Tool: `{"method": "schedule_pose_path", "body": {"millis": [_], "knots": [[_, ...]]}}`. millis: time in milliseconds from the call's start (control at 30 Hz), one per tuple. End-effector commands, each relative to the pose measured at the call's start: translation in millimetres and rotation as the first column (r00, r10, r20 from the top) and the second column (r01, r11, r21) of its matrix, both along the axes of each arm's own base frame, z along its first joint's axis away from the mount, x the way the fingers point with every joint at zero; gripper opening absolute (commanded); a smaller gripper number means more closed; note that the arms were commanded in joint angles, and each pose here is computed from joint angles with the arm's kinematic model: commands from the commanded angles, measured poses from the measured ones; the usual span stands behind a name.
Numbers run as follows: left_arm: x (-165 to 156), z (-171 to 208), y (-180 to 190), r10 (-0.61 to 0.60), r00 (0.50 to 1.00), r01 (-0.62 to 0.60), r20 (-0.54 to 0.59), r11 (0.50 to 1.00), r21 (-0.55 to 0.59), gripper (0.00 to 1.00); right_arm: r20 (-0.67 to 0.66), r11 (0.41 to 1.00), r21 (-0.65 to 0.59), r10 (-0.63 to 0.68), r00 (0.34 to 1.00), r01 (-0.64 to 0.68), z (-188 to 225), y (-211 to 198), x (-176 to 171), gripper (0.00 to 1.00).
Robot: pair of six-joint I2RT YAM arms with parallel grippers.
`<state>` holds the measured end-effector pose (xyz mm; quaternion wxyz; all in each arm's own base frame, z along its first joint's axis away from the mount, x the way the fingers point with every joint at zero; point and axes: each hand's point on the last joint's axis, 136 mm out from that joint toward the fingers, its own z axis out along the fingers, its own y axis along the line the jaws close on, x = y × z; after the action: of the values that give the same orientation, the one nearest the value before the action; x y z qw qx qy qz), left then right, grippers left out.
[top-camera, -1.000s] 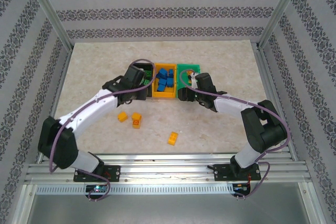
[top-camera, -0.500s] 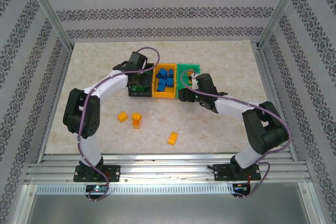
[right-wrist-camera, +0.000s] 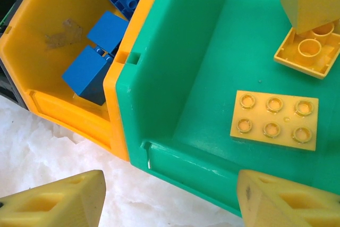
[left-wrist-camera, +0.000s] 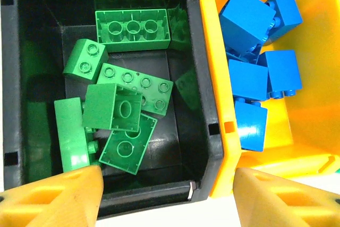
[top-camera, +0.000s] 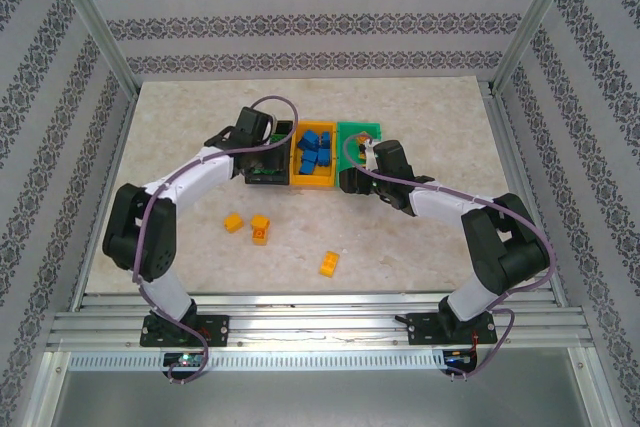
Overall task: Sort the legos into containers by color
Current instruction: Place the lego in the container, then pick up the lego from the bottom-center of the table.
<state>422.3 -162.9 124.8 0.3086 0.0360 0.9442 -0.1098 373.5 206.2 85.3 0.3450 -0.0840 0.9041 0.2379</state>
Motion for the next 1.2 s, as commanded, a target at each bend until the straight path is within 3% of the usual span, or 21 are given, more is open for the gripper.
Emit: {"method": "schedule_pose_path", "body": {"millis": [0,500,800,1167], "knots": [[2,16,-1,0.007,0.997,-0.003,0.081,0.999,-0.043,0.66,0.011,1.000,0.021,0.013,1.000,-0.013,3,4,2,0.66],[-24,-7,17,0.044,0.989,-0.033,0.143,0.996,-0.077,0.63,-0.032,1.000,0.027,-0.011,0.999,0.012,-8,3,-11,0.67],[-33,-19,37,0.075,0.983,-0.061,0.169,0.995,-0.084,0.62,-0.100,0.994,-0.089,0.056,0.993,-0.065,-12,16,-65,0.67],[-40,-33,42,0.068,0.981,-0.045,0.184,0.991,-0.126,0.61,-0.221,0.988,-0.138,0.033,0.975,-0.065,-16,9,-121,0.67]]}}
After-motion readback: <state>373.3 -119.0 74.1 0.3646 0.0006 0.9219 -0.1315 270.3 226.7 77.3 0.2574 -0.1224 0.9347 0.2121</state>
